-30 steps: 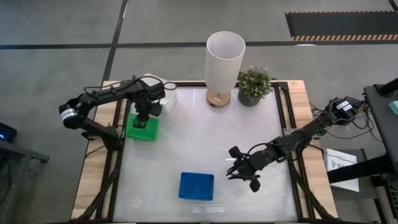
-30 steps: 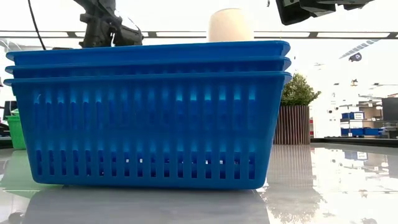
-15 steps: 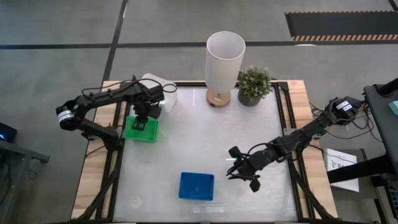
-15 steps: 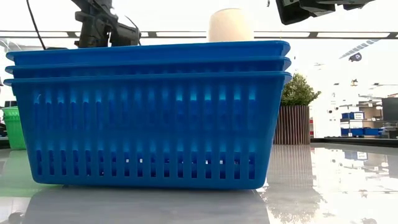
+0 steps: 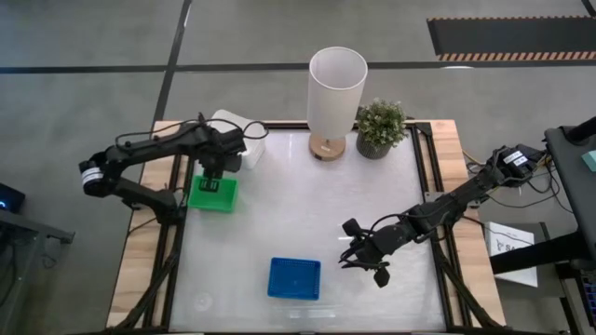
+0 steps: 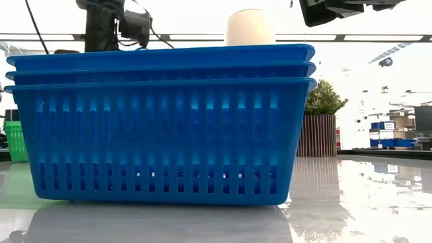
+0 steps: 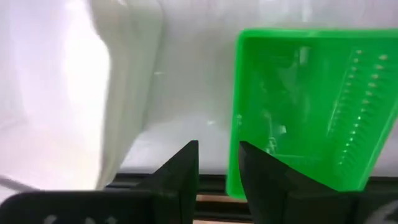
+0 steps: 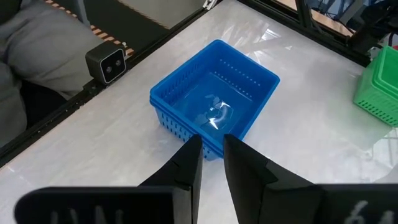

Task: Stack baskets by color
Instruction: Adjust the stack of blue bins

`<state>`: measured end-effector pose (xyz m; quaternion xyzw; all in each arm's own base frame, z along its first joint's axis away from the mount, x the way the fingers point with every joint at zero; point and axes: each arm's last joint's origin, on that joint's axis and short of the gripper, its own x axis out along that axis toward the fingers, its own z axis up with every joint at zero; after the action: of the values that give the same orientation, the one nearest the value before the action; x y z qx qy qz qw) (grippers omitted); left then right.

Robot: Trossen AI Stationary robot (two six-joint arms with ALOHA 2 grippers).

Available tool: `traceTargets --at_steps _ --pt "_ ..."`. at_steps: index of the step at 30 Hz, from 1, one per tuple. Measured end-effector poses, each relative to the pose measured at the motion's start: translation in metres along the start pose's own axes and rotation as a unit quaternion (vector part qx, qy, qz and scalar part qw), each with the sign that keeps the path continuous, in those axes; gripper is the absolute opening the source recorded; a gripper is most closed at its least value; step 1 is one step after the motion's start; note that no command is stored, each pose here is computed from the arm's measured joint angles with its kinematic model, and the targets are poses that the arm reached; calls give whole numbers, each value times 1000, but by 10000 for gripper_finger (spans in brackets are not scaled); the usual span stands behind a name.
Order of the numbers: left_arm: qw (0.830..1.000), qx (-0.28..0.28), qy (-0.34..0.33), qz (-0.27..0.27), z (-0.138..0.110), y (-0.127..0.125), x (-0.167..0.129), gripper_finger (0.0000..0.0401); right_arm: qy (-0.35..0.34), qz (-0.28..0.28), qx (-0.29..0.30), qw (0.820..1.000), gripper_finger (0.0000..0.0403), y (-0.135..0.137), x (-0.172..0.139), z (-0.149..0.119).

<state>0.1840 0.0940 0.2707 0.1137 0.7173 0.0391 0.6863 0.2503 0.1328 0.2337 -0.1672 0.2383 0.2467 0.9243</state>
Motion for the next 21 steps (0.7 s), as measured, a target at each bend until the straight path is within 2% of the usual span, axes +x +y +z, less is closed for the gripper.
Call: traceTargets --at_steps 4,8,10,12,16,21 --pt "1000 -5 -21 13 4 -2 -11 96 0 0 0 1000 57 0 0 0" --pt "992 -98 -74 27 15 -12 -22 95 0 0 0 1000 57 0 0 0" --pt "985 -125 -116 28 24 -25 -26 92 0 0 -2 1000 57 0 0 0" --pt "981 -115 -157 27 34 -42 -29 84 0 -1 -5 1000 57 0 0 0" --pt "969 -53 -240 26 51 -77 -31 64 8 -10 6 1000 56 0 1 -4" --pt "943 -11 -332 15 67 -109 -31 45 20 -40 7 999 50 -1 2 -8"
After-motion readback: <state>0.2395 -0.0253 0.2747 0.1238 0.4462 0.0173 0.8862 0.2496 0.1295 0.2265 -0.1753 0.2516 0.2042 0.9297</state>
